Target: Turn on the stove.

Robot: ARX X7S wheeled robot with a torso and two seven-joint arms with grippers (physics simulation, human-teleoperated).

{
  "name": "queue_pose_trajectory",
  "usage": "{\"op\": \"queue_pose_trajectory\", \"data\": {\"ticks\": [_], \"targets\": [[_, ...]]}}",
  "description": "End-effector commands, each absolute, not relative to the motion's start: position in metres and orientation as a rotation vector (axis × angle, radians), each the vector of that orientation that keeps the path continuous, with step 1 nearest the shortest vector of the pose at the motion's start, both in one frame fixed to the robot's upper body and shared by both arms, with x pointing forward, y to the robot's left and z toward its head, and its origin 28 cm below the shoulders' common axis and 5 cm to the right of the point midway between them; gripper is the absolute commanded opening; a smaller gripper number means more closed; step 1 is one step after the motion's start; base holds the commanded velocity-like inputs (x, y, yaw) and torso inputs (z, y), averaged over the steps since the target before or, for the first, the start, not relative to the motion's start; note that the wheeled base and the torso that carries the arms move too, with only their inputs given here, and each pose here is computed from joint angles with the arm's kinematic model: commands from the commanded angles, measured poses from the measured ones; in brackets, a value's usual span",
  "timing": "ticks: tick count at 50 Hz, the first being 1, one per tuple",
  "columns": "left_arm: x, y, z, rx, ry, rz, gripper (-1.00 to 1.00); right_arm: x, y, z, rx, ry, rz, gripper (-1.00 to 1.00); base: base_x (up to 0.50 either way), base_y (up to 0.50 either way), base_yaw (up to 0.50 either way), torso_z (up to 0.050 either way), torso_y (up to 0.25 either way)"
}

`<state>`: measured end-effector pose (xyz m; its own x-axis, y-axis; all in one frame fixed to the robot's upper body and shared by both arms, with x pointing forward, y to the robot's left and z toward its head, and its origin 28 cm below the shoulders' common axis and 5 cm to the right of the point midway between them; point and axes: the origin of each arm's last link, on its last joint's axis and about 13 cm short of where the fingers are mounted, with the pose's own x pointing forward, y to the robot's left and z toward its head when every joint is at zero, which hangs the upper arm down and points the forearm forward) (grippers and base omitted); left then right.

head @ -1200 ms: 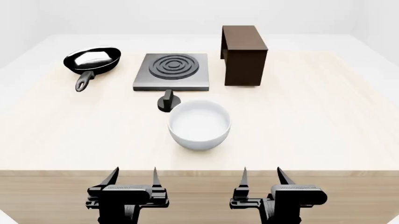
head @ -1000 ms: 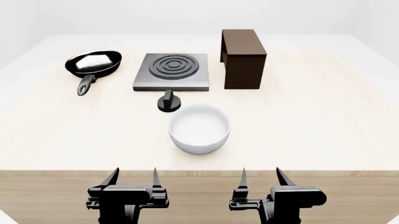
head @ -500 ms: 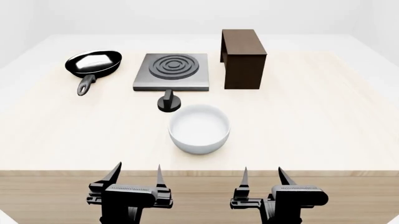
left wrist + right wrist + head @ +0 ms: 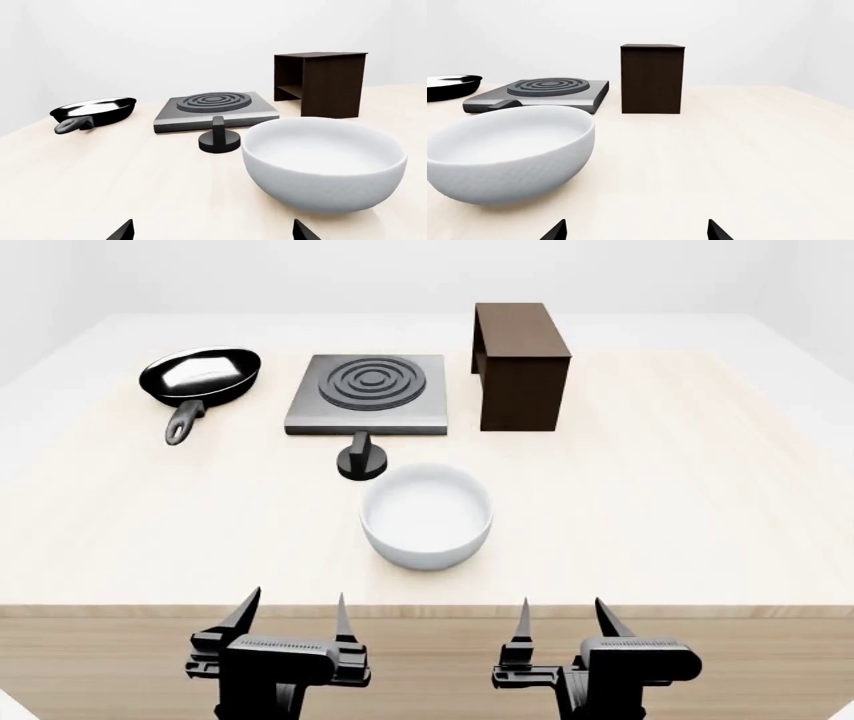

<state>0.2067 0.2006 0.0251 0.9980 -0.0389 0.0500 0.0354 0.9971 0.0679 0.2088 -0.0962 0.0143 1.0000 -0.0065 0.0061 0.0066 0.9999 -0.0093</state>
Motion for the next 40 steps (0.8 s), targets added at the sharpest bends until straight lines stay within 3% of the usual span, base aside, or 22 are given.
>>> {"op": "queue_pose_trajectory", "data": {"ticks": [1, 24, 40], "targets": [[0.207, 0.201, 0.022, 0.091, -0.027, -0.026, 1.00, 0.209, -0.096, 0.015, 0.003, 0.006, 0.002, 1.00, 0.00, 0.00, 0.00, 0.000, 0.000], [0.210, 0.199, 0.021, 0.102, -0.025, -0.036, 1.00, 0.211, -0.096, 0.013, 0.052, -0.001, 0.009, 1.00, 0.00, 0.01, 0.00, 0.000, 0.000], [0.215, 0.200, 0.019, 0.102, -0.027, -0.037, 1.00, 0.212, -0.095, 0.013, 0.061, 0.001, 0.010, 1.00, 0.00, 0.50, 0.00, 0.000, 0.000]]}}
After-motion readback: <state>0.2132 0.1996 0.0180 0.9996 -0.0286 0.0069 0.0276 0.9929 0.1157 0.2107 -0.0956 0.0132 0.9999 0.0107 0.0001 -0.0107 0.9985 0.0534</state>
